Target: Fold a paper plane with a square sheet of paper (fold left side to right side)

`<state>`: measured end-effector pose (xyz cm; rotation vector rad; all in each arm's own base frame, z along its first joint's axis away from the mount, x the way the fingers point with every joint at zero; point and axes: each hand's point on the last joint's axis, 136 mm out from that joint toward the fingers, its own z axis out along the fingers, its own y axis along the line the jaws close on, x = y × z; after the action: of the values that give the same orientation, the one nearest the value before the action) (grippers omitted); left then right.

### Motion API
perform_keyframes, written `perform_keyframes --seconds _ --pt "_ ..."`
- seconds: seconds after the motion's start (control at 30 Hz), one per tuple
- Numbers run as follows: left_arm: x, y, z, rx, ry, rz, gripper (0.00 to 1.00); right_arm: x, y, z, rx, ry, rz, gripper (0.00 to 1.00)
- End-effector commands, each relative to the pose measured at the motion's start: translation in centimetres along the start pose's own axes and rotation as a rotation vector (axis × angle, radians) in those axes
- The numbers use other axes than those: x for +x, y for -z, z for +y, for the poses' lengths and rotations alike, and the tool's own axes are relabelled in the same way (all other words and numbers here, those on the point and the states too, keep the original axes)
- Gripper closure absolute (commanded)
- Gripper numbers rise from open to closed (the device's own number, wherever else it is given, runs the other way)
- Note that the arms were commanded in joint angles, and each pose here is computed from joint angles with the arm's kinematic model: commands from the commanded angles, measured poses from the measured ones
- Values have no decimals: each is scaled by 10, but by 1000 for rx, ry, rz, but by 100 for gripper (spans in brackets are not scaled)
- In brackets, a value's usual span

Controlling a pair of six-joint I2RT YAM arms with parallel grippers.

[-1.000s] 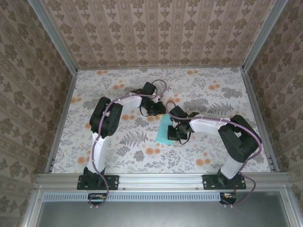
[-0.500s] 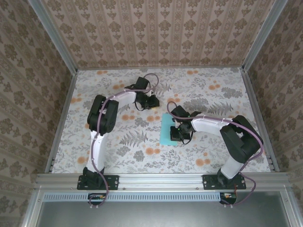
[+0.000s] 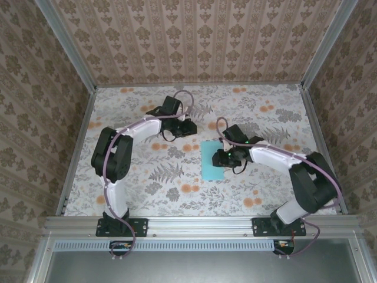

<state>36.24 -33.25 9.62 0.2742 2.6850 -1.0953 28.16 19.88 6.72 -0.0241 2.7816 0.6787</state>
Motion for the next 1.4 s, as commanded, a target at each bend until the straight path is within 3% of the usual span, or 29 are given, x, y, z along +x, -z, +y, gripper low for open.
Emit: perform_keyframes --seconds 0.0,0.17,0.43,0.87,1.13,1.37 --pt "20 -16 -16 51 12 57 81 -17 13 -19 -11 -99 -101 58" --pt "33 -40 -12 26 24 110 80 -27 17 -33 -86 -249 -147 54" --pt "50 -63 11 -29 53 168 80 -9 8 -39 -71 -286 -39 53" --pt "71 -66 26 -70 62 208 80 16 -20 -28 -151 -339 148 57" --pt "70 -68 24 -65 58 208 81 11 -28 -15 -194 -333 159 58" --pt "59 -55 12 -48 15 171 78 -7 -26 -8 -229 -331 99 59"
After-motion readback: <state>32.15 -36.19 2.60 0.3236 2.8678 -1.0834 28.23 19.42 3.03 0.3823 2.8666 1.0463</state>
